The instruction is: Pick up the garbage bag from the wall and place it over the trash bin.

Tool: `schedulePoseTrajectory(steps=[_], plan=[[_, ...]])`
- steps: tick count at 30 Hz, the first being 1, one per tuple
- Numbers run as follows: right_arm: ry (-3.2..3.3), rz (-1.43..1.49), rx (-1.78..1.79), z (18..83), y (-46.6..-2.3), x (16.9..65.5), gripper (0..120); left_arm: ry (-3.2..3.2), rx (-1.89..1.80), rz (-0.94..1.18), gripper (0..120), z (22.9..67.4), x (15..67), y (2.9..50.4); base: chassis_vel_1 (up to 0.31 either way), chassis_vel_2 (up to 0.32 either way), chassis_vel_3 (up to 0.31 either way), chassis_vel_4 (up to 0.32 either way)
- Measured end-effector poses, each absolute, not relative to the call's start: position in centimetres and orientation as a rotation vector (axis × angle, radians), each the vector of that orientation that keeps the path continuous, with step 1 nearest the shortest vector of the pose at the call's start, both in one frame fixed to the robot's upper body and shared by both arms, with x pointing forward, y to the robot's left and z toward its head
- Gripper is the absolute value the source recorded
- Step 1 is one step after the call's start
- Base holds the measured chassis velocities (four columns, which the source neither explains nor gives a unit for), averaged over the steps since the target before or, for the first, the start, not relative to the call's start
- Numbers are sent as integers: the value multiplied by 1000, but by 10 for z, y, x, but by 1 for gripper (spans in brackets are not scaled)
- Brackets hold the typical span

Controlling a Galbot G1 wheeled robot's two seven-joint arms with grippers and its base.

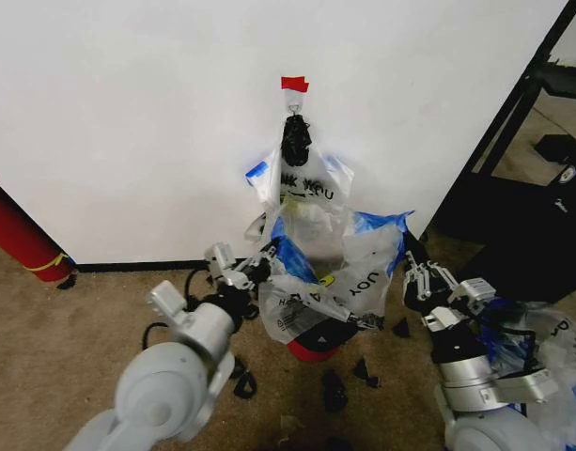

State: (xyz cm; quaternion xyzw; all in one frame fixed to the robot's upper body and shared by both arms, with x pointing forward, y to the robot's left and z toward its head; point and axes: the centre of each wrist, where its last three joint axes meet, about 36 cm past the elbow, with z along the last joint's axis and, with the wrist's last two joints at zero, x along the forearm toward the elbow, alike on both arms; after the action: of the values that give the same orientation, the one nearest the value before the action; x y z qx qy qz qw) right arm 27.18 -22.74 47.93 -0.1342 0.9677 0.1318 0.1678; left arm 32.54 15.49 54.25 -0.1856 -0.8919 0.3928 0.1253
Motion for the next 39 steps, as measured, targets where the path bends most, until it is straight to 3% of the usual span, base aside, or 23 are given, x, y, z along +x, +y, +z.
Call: schedulePoseTrajectory(steps=[8,21,39], plan=[[2741,362,-373,485,-233,276,0,-2580,-538,1179,0,532,336,141,0,0,0,0],[2897,364,-333,404,-215,268,0,-2566,-322,1090,0,463,342,141,0,0,0,0],[3122,205,-133,373,-228,241,0,-2510,-259,784,0,464,295,162,0,0,0,0]])
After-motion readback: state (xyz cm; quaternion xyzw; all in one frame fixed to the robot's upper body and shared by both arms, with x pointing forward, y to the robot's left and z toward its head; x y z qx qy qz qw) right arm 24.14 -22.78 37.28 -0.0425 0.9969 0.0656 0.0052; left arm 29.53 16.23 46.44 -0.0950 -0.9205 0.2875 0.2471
